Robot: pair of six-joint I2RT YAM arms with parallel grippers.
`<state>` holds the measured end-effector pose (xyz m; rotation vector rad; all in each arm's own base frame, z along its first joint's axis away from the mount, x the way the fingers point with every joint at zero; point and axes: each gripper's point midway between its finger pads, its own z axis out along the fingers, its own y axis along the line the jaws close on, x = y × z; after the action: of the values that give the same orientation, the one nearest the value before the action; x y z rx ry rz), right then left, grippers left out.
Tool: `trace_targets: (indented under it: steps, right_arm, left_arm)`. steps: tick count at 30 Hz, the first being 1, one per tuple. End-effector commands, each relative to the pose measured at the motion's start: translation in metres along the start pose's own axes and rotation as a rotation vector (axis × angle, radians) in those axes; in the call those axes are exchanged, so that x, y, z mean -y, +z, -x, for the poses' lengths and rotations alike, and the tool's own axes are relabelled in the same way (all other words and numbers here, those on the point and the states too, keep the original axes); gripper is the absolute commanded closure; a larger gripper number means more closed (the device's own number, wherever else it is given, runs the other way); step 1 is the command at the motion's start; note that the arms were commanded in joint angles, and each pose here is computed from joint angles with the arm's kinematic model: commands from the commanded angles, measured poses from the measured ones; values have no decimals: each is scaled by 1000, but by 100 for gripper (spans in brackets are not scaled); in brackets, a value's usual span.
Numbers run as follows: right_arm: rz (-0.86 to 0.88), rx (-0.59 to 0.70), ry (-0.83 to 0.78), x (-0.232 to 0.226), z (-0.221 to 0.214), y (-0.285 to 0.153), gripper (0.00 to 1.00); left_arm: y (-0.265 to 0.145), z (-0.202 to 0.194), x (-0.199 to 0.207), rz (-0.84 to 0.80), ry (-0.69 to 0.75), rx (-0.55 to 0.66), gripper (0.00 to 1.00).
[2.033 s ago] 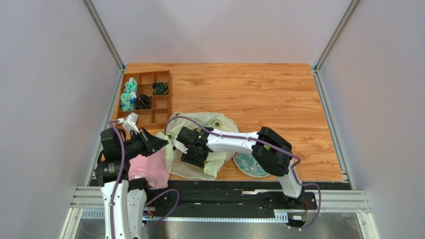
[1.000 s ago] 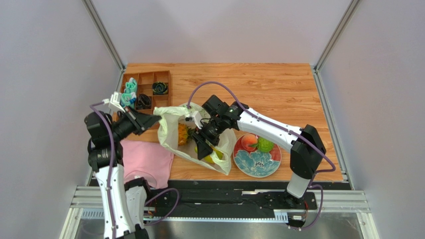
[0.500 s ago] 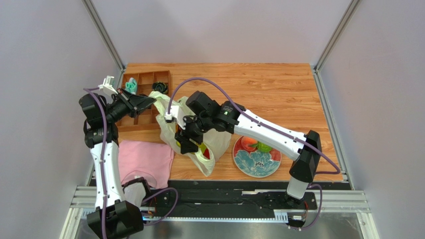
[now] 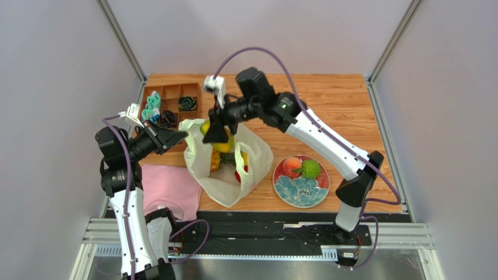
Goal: Take the fake fruits out of the plastic bag
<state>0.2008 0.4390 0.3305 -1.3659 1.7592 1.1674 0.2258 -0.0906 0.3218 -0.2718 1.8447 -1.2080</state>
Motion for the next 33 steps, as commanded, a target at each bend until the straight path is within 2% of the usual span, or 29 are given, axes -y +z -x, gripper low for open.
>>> trace_targets:
  steps: [1,4,7,9,11,12,13,14,15,16,17,19,20,22,23,28,33]
  right_arm:
    - [203,278,184,-29,95,-38,50]
    - [216,295,183,-22,98,-34,48]
    - [150,318,185,-3,100,-44,50]
    - [47,319,171,13,99,-70,53]
    - [-87,309,59,33,92,-96,56]
    - [-183,266,60,41,74,-123,58]
    - [-270,215,-82,52,59,-139,59]
    - [-355,101,-73,72,18,-142,60]
    - [-404,36,-120,59,-8,-172,60]
    - [-431,-39,-143,61,-38,-180,60]
    - [-446,-188,-186,73,-94,-182,60]
    - [-502,-249,-243,56,-138,-213,59]
    - [-496,-390,-250,58,-192,-216,59]
    - [-524,-442,-274,46,-222,-231,59]
    - [-493,-516,-261,43,-255,-230,59]
    - [-455,-592,-376,32,-304,-234,59]
    - [-434,-622,-559,45,-317,-229,53]
  left_arm:
    - [3,-11,-20,39,-41,-31,100]
    - [3,-11,-21,37,-36,-34,100]
    - [1,-12,-17,33,-20,-42,100]
    - [-1,-11,-10,28,7,-39,100]
    - [-2,-9,-8,28,16,-31,100]
    - [-3,-9,-6,25,27,-24,100]
    - [-3,-8,-5,24,32,-19,100]
    - [-3,-8,-5,23,32,-13,100]
    - [-3,-9,-7,24,25,-11,100]
    - [-3,-9,-8,22,24,-8,100]
    - [-1,-9,-8,13,16,-5,100]
    - [1,-9,-12,10,-1,-4,100]
    - [2,-7,-11,4,-3,0,100]
    - [3,-5,-13,5,-11,2,100]
    - [4,-3,-12,3,-8,7,100]
    - [6,3,-12,4,-19,1,100]
    - [8,5,-17,12,-25,1,100]
